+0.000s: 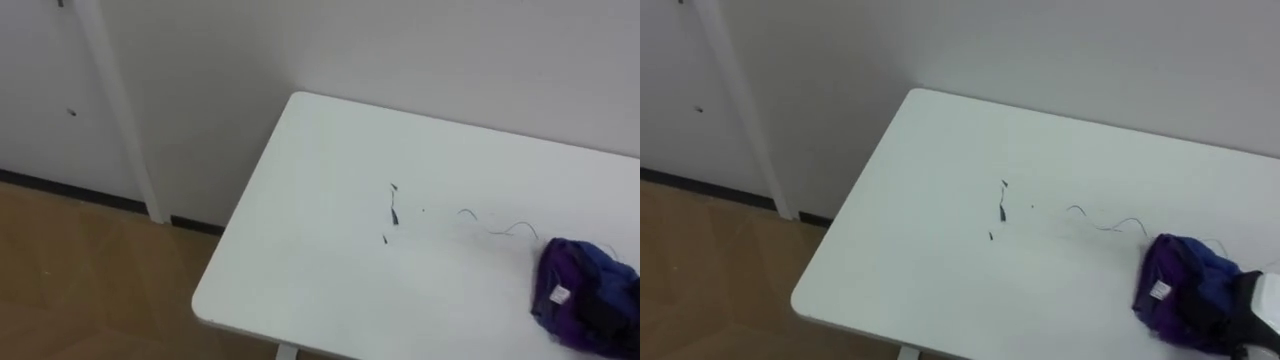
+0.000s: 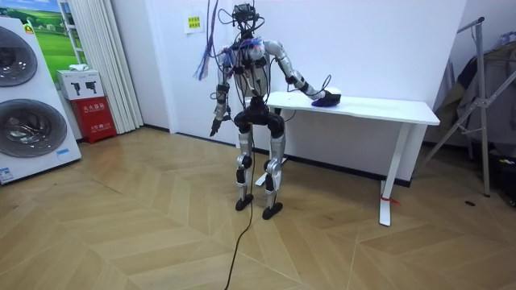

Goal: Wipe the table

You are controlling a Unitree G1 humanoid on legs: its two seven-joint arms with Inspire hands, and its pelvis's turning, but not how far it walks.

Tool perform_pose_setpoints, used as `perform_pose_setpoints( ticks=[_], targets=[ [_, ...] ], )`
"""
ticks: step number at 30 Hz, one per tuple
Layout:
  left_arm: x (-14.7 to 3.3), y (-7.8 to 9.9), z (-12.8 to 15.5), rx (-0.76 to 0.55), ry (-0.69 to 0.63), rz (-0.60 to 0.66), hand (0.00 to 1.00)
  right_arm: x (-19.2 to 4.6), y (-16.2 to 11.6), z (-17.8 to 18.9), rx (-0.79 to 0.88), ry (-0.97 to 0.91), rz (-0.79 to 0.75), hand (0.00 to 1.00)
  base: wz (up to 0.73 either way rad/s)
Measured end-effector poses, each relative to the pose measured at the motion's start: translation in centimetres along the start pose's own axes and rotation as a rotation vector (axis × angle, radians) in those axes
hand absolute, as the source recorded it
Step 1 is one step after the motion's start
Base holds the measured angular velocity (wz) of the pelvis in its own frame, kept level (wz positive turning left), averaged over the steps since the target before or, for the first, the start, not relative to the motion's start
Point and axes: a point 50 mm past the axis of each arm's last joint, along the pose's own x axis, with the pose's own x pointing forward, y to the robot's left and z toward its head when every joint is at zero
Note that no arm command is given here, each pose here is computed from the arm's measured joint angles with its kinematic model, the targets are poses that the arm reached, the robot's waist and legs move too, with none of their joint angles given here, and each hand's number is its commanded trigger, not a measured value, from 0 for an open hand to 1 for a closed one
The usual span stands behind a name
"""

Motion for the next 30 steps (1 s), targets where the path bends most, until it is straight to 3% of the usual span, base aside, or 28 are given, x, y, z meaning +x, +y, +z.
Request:
perform_pose_setpoints(
  ticks=[9, 14, 17, 25, 30],
  targets=[
    [-0.2, -1.4, 0.1, 0.054, -0.001, -0.056, 0.0, 1.5, -0.8, 4.6, -0.118, -0.081, 0.022, 1.0, -0.18],
    [-0.3, -2.6, 1.4, 0.108, -0.051, -0.114, 0.0, 1.9, -1.5, 12.7, -0.161, -0.328, 0.072, 1.0, -0.13],
    [-0.4, -2.9, 1.3, 0.11, -0.046, -0.145, 0.0, 2.1, -2.1, 15.3, -0.127, -0.383, 0.078, 1.0, 0.11],
    [-1.0, -3.0, -0.9, 0.131, 0.018, -0.173, 0.0, 2.2, -1.4, 13.8, 0.082, -0.324, 0.139, 1.0, 0.23],
    [-0.4, -2.2, 0.4, 0.11, -0.032, -0.147, 0.0, 2.5, -0.9, 11.5, 0.202, -0.249, 0.145, 1.0, 0.18]
  ],
)
